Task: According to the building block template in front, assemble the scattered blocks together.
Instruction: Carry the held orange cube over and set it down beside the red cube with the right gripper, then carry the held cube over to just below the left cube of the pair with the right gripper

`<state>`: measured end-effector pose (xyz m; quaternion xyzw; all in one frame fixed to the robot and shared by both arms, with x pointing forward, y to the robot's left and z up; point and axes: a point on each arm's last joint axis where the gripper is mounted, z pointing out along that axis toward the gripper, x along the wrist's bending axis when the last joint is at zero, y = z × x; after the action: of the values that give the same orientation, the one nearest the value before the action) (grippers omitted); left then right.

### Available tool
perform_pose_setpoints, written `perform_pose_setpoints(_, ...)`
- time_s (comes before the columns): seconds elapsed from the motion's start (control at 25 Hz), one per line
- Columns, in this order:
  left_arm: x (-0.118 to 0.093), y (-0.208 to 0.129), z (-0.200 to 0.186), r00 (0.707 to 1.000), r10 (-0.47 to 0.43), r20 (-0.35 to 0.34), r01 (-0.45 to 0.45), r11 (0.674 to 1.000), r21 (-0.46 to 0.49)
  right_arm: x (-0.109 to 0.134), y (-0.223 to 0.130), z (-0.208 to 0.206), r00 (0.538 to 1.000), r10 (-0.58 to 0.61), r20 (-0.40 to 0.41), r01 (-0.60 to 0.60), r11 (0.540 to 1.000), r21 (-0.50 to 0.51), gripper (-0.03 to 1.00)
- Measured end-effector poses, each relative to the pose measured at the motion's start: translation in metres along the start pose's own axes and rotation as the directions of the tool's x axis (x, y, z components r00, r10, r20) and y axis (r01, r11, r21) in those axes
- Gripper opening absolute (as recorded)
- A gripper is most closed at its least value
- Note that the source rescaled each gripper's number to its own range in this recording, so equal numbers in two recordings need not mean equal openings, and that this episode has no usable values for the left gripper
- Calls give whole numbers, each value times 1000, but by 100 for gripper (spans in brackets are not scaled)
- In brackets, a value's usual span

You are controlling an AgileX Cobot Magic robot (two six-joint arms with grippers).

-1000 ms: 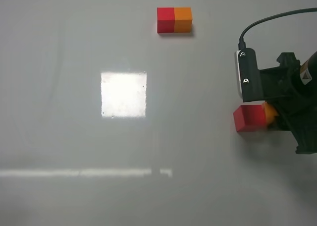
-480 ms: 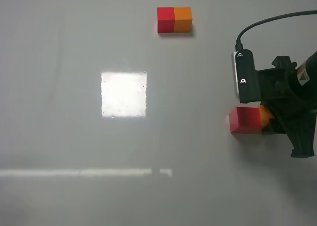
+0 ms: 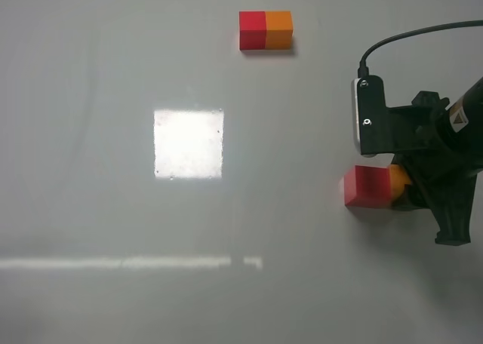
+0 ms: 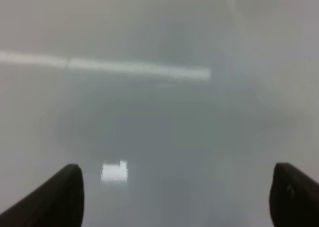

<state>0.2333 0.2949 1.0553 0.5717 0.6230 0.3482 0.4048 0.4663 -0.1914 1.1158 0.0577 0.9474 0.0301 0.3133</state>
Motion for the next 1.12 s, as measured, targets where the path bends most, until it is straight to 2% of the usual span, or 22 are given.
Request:
perform_pose_setpoints(0.12, 0, 0, 0, 1000, 0, 0, 0, 1000, 0, 1, 1, 0, 1000, 18, -6, -18, 1000, -6, 1)
perform_pose_setpoints(0.2, 0, 0, 0, 1000, 0, 0, 0, 1000, 0, 1, 1, 0, 999, 31, -14, -31, 999, -15, 6)
perform_pose_setpoints(0.24, 0, 0, 0, 1000, 0, 0, 0, 1000, 0, 2, 2, -1, 999, 39, -19, -40, 999, -20, 11)
perform_pose_setpoints(0.36, 0, 0, 0, 1000, 1, 0, -1, 1000, 0, 2, 2, -4, 998, 64, -21, -65, 997, -37, 43)
perform_pose_setpoints(0.44, 0, 0, 0, 1000, 1, 0, -1, 1000, 0, 3, 2, -6, 997, 74, -21, -75, 996, -45, 60)
perform_pose_setpoints(0.52, 0, 0, 0, 1000, 1, 0, -1, 1000, 0, 3, 2, -7, 995, 91, -26, -93, 994, -55, 67)
perform_pose_setpoints(0.76, 0, 0, 0, 1000, 1, 0, -1, 1000, 0, 4, 6, -8, 980, 195, -52, -199, 976, -90, 71)
perform_pose_setpoints(1.12, 0, 0, 0, 1000, 2, 0, -2, 1000, -1, 3, 12, 3, 976, 207, -65, -213, 973, -91, 71)
